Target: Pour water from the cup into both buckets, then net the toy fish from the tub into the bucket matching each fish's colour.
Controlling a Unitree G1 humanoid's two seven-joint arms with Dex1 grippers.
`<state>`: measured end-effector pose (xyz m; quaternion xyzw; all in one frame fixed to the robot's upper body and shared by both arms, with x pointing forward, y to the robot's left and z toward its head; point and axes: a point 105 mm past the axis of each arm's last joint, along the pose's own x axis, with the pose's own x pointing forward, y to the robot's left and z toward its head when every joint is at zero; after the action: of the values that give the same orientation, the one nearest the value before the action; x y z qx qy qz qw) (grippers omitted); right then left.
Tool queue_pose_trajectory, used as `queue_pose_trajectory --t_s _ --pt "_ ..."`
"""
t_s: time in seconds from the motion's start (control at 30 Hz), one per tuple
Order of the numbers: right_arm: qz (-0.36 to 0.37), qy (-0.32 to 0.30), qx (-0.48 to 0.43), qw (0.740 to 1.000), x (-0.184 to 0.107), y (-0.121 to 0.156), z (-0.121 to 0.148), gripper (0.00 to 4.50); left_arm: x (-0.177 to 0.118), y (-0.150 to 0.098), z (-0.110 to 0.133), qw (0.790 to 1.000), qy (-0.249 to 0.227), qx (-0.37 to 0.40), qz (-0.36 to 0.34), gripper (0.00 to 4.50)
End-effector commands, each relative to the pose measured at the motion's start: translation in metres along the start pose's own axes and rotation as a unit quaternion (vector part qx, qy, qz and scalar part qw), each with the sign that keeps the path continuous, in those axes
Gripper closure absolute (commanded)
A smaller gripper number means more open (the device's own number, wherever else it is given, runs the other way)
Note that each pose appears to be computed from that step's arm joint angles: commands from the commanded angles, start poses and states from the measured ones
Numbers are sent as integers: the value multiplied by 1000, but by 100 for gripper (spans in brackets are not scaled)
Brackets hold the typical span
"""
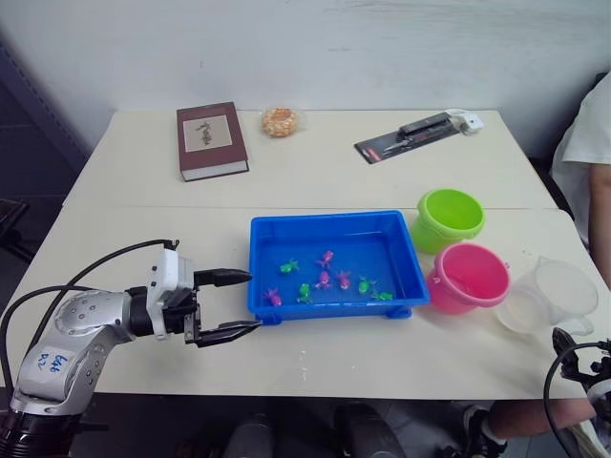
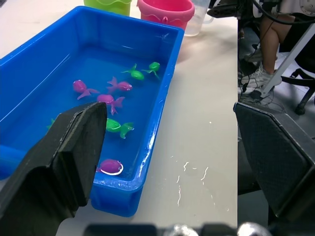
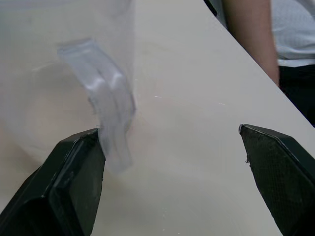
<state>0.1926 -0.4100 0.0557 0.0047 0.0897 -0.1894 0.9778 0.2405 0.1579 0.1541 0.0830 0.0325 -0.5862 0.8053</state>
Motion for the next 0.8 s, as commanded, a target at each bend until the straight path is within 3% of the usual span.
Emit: queue_pose_trajectory --t_s 0.03,0.3,0.43,0.53,0.77,0.8 --pt "-46 -37 26 998 -2 -20 13 0 3 -1 15 999 -20 27 -3 8" --pt "-98 -64 89 989 8 -27 13 0 7 1 19 999 -25 31 -8 8" --pt "-84 -71 96 989 16 -19 12 0 7 3 21 999 -25 33 -10 8" --pt "-75 -86 101 988 20 -15 17 78 7 4 21 999 -25 35 -11 0" --pt "-42 -129 98 986 15 -7 32 436 11 6 23 999 -35 33 -14 0" --pt "-44 -133 97 985 14 -8 34 444 12 5 23 999 -37 32 -16 0"
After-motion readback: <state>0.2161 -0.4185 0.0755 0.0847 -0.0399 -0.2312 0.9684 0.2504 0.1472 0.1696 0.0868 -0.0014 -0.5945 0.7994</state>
